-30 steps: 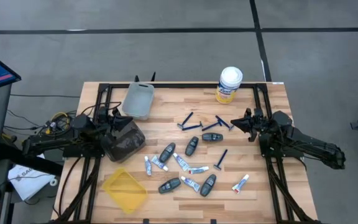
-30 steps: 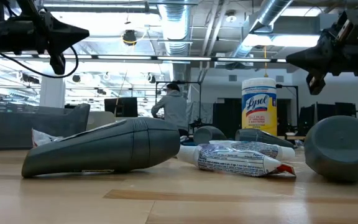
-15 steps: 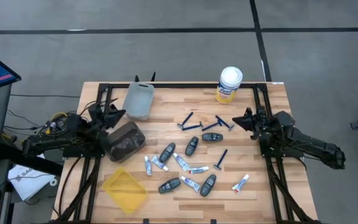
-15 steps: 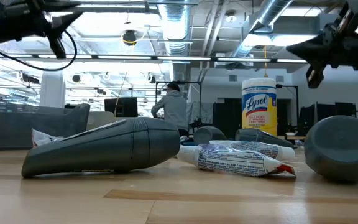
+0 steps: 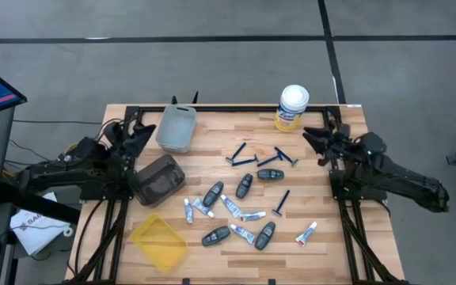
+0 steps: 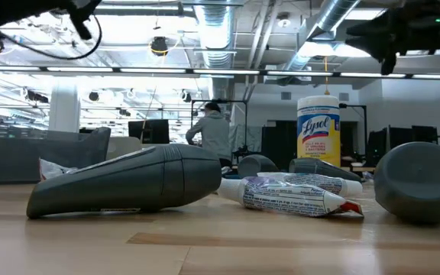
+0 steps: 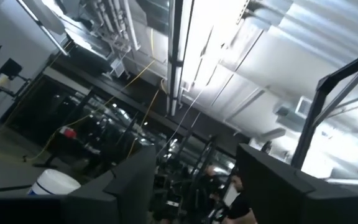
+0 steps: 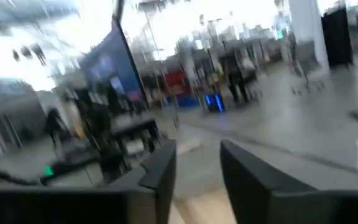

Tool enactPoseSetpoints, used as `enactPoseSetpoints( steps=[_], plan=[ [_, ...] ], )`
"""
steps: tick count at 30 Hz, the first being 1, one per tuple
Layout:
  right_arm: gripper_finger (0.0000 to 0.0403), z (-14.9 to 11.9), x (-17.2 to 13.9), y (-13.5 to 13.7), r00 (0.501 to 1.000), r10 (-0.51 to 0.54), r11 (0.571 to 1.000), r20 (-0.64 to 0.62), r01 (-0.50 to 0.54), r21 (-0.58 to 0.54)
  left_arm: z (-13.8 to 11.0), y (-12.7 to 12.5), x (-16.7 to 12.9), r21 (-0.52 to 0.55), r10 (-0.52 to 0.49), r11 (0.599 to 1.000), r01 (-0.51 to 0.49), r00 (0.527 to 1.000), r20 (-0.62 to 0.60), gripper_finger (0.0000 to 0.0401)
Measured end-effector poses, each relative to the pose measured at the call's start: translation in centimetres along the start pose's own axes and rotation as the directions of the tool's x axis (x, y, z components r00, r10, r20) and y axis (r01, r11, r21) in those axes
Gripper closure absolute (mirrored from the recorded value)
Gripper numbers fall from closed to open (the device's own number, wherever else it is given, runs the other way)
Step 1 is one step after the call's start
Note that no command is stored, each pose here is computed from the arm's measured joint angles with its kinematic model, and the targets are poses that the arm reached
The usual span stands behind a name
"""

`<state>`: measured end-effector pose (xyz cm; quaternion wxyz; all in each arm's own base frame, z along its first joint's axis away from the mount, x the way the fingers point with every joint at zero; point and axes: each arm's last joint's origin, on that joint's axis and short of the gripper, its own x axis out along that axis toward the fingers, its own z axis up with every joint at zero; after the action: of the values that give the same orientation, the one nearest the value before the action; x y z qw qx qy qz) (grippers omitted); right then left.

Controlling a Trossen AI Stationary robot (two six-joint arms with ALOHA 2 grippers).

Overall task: Pick & Place Travel size toiletries
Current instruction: Put the razor into the gray bin

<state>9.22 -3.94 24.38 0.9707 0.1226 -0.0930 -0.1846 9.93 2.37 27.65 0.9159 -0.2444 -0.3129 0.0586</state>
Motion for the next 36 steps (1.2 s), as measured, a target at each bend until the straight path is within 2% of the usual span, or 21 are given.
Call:
enactPoseSetpoints(
  steps=[4, 8, 13, 18, 20, 22, 25, 30, 36],
  plan=[
    [0.0221, 1.2, 1.8, 0.2, 0.979, -0.083, 0.996, -0.184, 0.079, -0.030, 0.1, -0.3, 1.9, 0.036, 0.022, 0.999, -0.021, 0.999, -0.038, 0.0168],
    [0.0199, 2.1, 3.6, 0.3, 0.895, -0.187, 0.982, -0.405, 0.174, -0.068, -0.1, -0.5, 3.6, 0.040, 0.014, 0.999, -0.010, 0.996, -0.090, 0.0171],
    [0.0202, 2.1, 5.3, 0.3, 0.713, -0.257, 0.965, -0.652, 0.232, -0.126, -1.2, 0.0, 4.8, 0.044, 0.022, 0.999, -0.015, 0.985, -0.169, 0.0175],
    [0.0216, -0.6, 7.5, -0.5, 0.487, -0.303, 0.945, -0.819, 0.267, -0.190, -2.2, 0.6, 5.2, 0.049, 0.051, 0.998, -0.041, 0.975, -0.218, 0.0171],
    [0.0216, -1.8, 8.4, -1.0, 0.424, -0.313, 0.938, -0.850, 0.277, -0.208, -2.5, 0.8, 5.3, 0.051, 0.060, 0.997, -0.050, 0.971, -0.233, 0.0168],
    [0.0209, -3.2, 8.8, -1.4, 0.325, -0.323, 0.930, -0.889, 0.282, -0.235, -2.6, 0.8, 5.4, 0.051, 0.058, 0.998, -0.048, 0.970, -0.235, 0.0164],
    [0.0186, -4.9, 9.5, -1.9, 0.229, -0.328, 0.923, -0.916, 0.283, -0.260, -2.7, 0.8, 5.4, 0.051, 0.057, 0.998, -0.046, 0.969, -0.242, 0.0159],
    [0.0145, -7.1, 10.3, -2.5, 0.121, -0.332, 0.916, -0.935, 0.275, -0.290, -2.7, 0.8, 5.4, 0.051, 0.053, 0.998, -0.042, 0.969, -0.242, 0.0150],
    [0.0144, -9.2, 10.9, -3.3, 0.018, -0.356, 0.907, -0.934, 0.246, -0.341, -2.7, 0.8, 5.4, 0.053, 0.054, 0.998, -0.043, 0.968, -0.243, 0.0148]
  ],
)
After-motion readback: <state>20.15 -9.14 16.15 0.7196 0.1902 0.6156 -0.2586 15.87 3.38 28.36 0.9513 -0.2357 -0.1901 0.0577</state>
